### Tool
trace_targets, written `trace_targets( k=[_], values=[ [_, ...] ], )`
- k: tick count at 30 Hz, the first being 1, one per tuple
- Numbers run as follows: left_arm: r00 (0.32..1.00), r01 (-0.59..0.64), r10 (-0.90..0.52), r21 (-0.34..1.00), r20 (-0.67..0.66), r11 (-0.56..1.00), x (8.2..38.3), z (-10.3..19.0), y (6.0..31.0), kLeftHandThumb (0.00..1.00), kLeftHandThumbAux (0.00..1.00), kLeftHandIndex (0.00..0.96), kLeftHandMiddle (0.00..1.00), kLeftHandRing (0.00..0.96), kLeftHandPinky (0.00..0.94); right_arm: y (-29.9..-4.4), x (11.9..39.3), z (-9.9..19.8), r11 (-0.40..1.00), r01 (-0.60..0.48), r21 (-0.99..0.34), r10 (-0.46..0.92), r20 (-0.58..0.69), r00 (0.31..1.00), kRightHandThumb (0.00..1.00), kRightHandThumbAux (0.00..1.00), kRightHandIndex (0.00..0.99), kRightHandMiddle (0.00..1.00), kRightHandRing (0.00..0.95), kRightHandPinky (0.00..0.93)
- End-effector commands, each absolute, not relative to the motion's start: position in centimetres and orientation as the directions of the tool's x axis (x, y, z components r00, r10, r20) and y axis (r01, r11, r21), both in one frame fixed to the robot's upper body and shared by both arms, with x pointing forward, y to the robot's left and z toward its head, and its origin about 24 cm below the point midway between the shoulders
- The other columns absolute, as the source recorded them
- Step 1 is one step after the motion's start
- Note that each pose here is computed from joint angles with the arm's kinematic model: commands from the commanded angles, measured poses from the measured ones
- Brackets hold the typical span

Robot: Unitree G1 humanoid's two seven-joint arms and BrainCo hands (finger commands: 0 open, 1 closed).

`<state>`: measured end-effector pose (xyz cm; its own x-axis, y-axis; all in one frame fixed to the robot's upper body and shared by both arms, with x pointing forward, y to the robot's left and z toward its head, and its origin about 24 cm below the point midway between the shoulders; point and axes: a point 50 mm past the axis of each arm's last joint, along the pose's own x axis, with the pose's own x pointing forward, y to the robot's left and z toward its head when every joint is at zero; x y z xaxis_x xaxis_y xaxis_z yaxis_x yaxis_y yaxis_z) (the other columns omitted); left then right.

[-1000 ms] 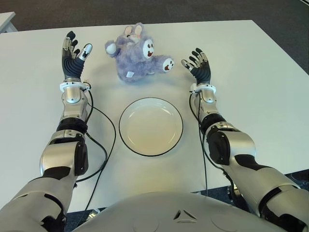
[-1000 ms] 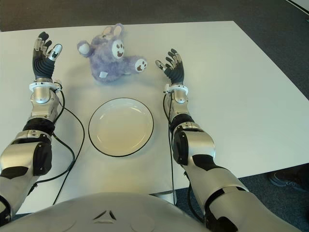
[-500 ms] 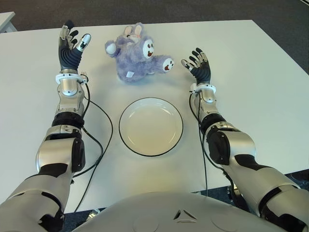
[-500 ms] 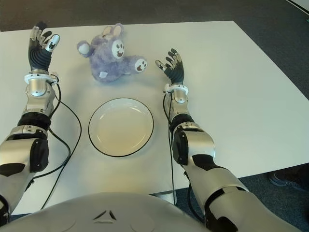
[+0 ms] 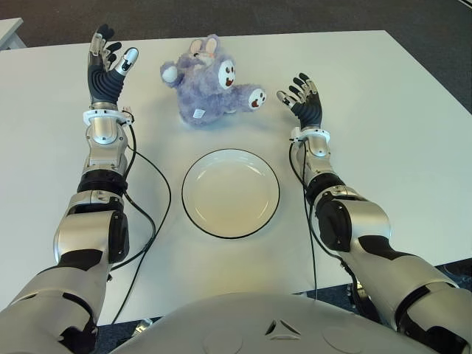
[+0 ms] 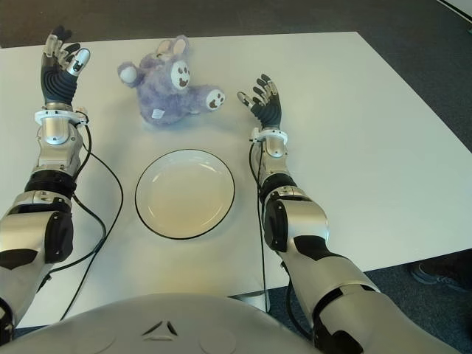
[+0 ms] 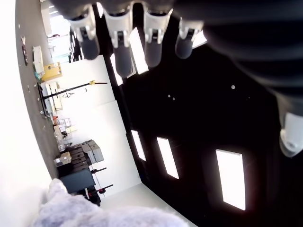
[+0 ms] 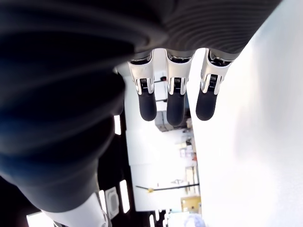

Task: Put the doll into the plate.

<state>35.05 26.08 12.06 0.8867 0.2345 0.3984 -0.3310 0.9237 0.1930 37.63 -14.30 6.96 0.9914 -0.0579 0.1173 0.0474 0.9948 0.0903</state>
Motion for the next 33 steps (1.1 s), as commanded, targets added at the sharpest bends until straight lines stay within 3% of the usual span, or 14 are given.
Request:
trace_targets(
  k=[1,9,33],
  values=[
    [0.884,-0.338,0.228,0.222,0.408,0.914,34.9,12.3,26.4,0.0,0.433,0.0,0.104,0.141,0.076,-14.1,36.9,5.0,0.994,0.053,0.096,-0.056,0.035,0.998,0.213,0.858,0.107,0.135,0.135,0.153],
    [0.879,-0.344,0.212,0.258,0.428,0.903,34.9,12.9,26.3,0.0,0.431,0.0,0.088,0.086,0.026,-14.1,36.9,5.0,0.994,0.054,0.09,-0.058,0.032,0.998,0.186,0.856,0.101,0.13,0.13,0.153],
    [0.855,-0.346,0.157,0.317,0.495,0.883,34.3,14.4,25.5,0.0,0.466,0.0,0.065,0.067,0.069,-14.0,36.9,5.0,0.994,0.057,0.097,-0.06,0.03,0.998,0.2,0.851,0.1,0.135,0.136,0.161]
  ],
)
